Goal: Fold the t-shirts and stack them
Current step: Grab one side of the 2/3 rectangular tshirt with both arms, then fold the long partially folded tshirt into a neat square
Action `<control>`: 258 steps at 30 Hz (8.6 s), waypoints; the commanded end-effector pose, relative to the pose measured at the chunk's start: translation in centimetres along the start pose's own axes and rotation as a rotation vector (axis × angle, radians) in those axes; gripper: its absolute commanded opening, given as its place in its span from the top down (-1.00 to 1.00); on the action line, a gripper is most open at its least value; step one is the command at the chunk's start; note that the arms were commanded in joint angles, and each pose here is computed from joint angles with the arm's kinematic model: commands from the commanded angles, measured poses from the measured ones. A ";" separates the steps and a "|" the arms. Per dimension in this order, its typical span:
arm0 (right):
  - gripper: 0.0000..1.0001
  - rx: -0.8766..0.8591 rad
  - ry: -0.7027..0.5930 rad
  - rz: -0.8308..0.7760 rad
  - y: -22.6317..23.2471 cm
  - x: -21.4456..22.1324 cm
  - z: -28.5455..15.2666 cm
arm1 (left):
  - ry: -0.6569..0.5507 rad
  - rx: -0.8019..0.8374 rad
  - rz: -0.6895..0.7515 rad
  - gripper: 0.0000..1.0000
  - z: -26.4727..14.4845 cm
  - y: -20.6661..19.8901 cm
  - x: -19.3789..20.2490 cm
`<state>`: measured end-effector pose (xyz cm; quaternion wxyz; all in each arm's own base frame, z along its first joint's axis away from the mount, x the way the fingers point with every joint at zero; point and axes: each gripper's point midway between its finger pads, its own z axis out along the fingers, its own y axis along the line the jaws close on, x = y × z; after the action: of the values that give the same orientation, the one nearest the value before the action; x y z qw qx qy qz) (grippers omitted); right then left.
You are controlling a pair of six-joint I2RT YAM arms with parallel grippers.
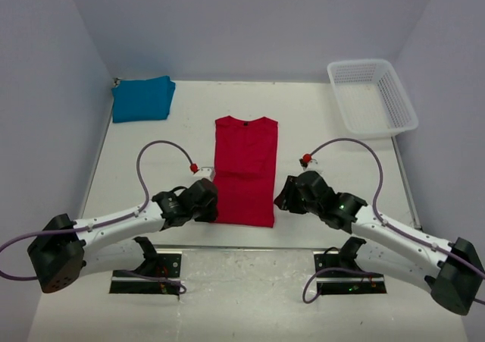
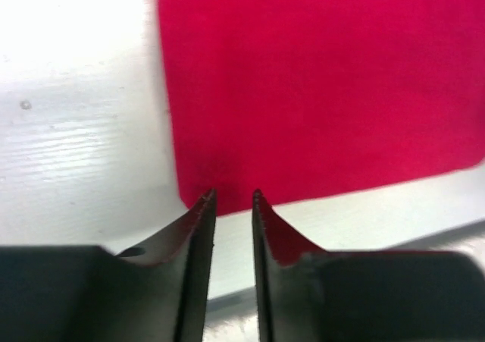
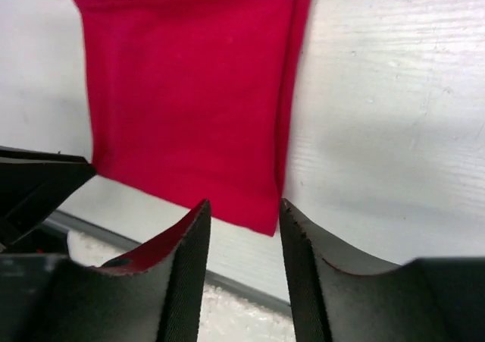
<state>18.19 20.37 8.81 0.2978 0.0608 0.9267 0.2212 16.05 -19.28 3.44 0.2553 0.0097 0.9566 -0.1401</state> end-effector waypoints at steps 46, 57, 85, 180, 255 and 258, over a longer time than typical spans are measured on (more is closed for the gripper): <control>0.35 0.037 0.098 0.324 -2.4 9.3 4.5 | -0.094 0.083 -0.087 0.13 -5.9 -2.6 -1.8; 0.91 0.101 0.063 0.303 -3.4 8.9 3.8 | -0.053 -0.001 -0.115 0.08 -4.7 -0.7 -0.1; 1.00 0.089 0.069 0.244 -3.1 9.5 3.3 | -0.013 -0.060 -0.145 -0.11 -0.8 0.1 2.1; 1.00 0.110 -0.133 -0.366 8.8 -12.0 -1.0 | -0.293 -0.149 -0.087 1.00 -6.7 -0.3 -15.9; 1.00 -0.172 0.379 -0.128 7.6 -16.3 18.5 | -0.199 -0.095 0.006 1.00 8.9 2.3 -25.4; 1.00 -0.083 0.388 -0.102 5.9 -15.9 19.3 | -0.192 -0.128 0.005 1.00 9.8 3.2 -25.4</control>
<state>41.71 30.07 5.97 0.1308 -0.0687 0.9475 0.2834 41.35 -18.56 6.01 0.3215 -0.0159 0.9411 -0.1031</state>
